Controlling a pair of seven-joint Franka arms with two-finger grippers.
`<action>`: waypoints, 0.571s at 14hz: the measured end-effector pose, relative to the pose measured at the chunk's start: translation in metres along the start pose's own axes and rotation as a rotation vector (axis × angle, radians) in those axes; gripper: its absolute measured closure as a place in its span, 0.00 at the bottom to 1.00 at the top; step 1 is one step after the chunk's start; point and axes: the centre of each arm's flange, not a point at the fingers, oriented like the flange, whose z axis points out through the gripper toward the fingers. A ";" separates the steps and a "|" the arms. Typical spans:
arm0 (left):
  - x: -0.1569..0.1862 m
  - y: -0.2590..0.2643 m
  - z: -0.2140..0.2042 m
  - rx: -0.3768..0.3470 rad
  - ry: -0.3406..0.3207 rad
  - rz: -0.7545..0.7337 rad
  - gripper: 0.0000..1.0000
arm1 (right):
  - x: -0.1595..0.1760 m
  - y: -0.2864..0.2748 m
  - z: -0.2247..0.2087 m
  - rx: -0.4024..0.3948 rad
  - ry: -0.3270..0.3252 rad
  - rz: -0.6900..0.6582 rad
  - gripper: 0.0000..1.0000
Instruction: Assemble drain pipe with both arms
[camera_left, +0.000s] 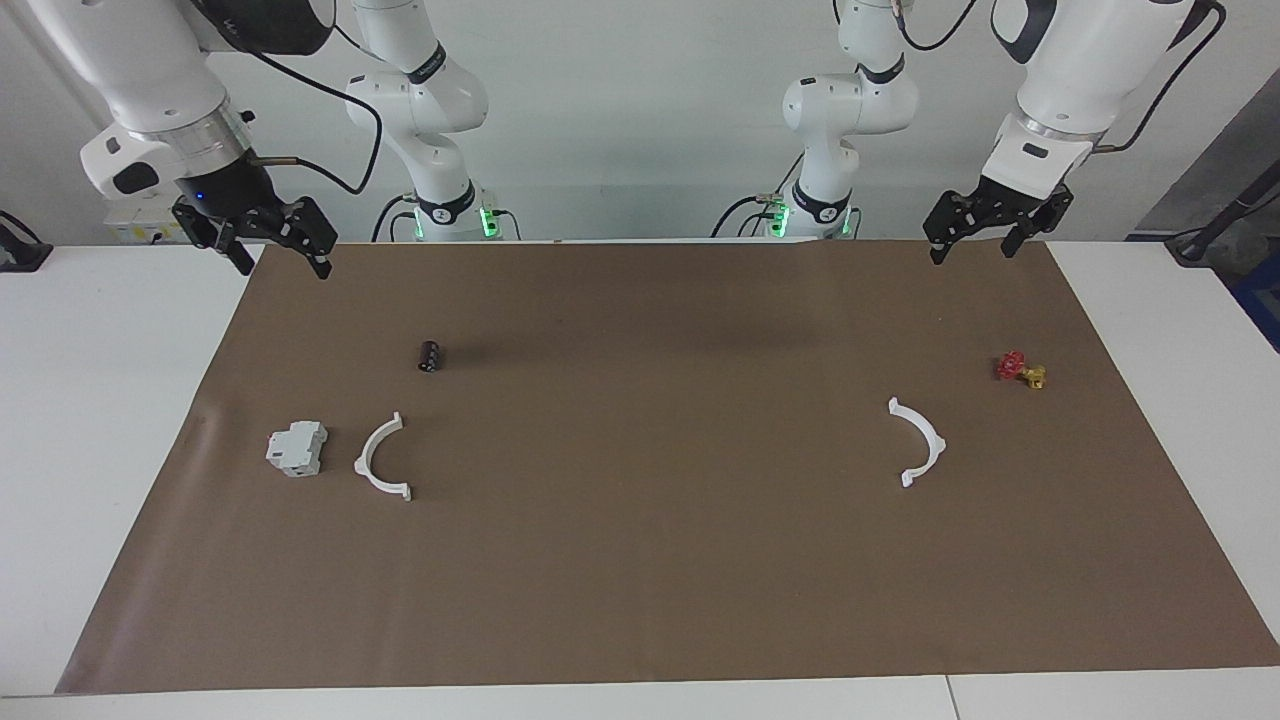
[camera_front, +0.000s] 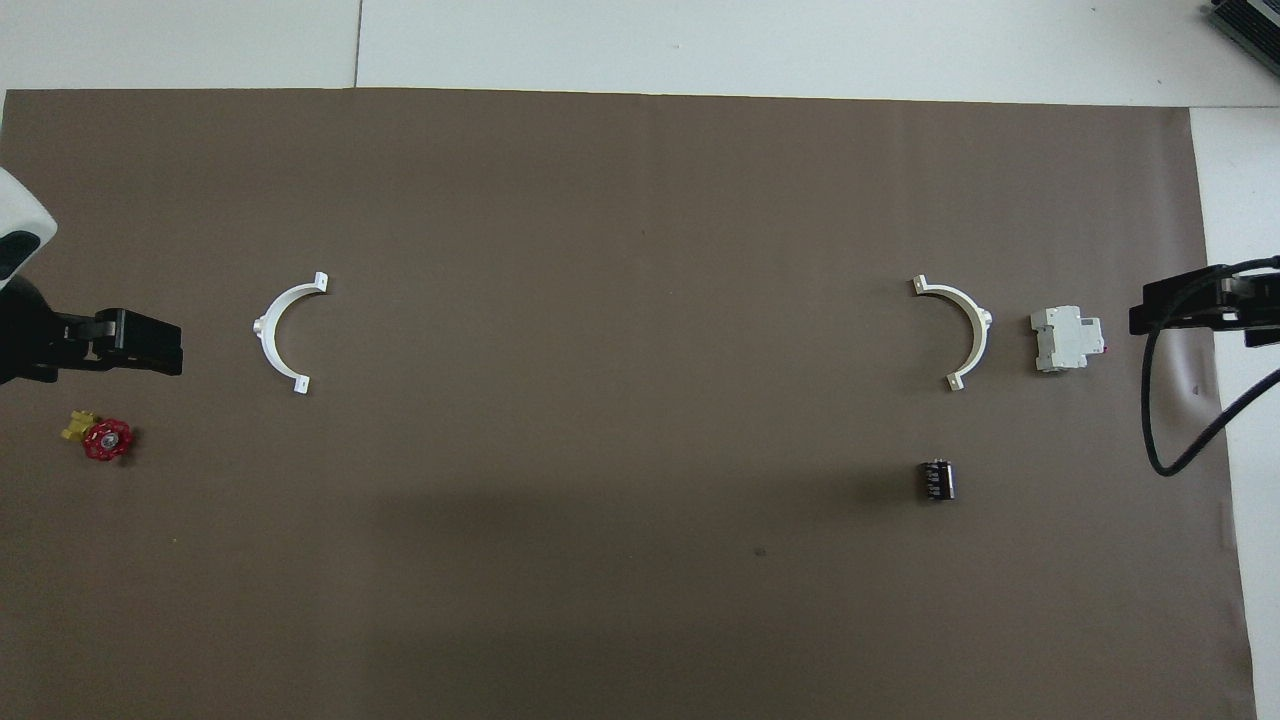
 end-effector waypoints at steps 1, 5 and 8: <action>0.000 0.000 0.000 0.000 0.000 0.000 0.00 | 0.000 0.000 0.000 -0.001 0.002 0.000 0.00; 0.000 0.000 0.000 0.000 0.000 0.001 0.00 | 0.000 0.001 -0.001 -0.011 0.004 0.000 0.00; 0.000 0.000 0.000 0.000 0.000 0.001 0.00 | -0.004 0.004 -0.009 -0.009 0.018 0.004 0.00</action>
